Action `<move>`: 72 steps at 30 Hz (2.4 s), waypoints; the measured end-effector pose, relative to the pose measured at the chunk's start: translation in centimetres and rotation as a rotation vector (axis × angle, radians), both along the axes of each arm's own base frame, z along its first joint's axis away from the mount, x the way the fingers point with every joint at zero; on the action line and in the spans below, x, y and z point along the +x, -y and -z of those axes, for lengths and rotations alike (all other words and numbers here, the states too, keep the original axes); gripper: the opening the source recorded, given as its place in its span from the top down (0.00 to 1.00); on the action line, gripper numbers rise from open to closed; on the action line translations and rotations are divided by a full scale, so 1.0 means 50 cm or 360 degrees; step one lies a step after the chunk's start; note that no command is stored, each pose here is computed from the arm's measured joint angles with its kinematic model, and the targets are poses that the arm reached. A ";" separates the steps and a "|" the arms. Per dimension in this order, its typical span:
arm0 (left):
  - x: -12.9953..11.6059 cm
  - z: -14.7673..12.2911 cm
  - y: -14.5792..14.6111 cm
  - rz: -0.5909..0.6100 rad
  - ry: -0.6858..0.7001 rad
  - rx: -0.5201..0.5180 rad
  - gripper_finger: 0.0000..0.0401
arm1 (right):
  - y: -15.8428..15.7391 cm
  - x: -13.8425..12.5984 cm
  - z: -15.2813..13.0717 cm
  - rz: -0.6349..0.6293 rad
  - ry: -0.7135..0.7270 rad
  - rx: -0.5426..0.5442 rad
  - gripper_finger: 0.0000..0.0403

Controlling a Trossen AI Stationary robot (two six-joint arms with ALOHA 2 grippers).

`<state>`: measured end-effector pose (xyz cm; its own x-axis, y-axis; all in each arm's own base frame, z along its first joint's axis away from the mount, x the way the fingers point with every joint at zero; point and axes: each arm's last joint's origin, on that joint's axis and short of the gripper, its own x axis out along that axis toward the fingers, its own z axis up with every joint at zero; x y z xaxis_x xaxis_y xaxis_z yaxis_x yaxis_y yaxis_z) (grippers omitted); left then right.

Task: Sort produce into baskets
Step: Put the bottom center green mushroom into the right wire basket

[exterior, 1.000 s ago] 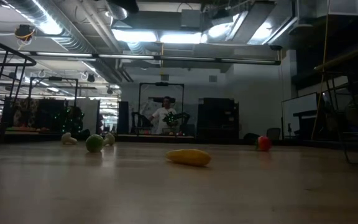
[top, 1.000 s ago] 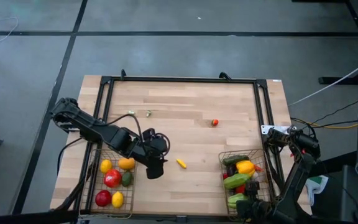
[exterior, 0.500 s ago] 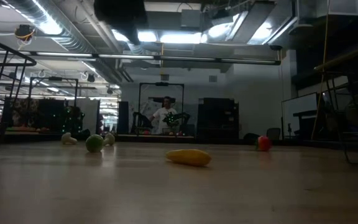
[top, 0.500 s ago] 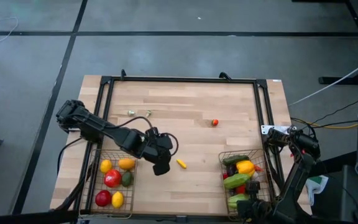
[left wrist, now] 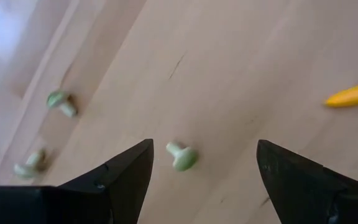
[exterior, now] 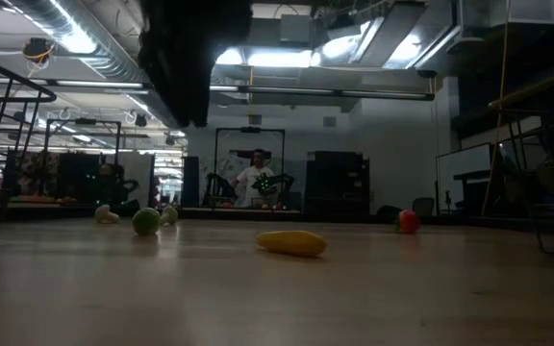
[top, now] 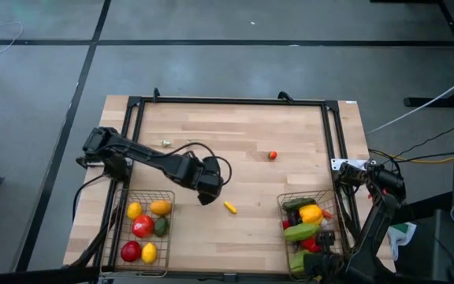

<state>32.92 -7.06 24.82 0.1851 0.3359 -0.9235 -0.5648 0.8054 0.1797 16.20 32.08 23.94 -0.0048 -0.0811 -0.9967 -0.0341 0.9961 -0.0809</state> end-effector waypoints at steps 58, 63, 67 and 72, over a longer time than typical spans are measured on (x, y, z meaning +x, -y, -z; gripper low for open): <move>-0.028 0.203 -0.071 -0.0254 -0.0290 -0.0254 0.68 | 0.166 0.123 -0.119 -0.0162 0.0594 -0.0332 0.13; -0.028 0.203 -0.070 -0.0248 -0.0295 -0.0270 0.75 | 0.164 0.127 -0.120 -0.0200 0.0629 -0.0339 0.13; -0.028 0.203 -0.069 -0.0246 -0.0298 -0.0305 0.76 | 0.159 0.131 -0.120 -0.0194 0.0669 -0.0298 0.13; -0.015 0.199 -0.060 -0.0215 -0.0192 -0.0432 0.74 | 0.146 0.142 -0.123 -0.0189 0.0765 -0.0202 0.13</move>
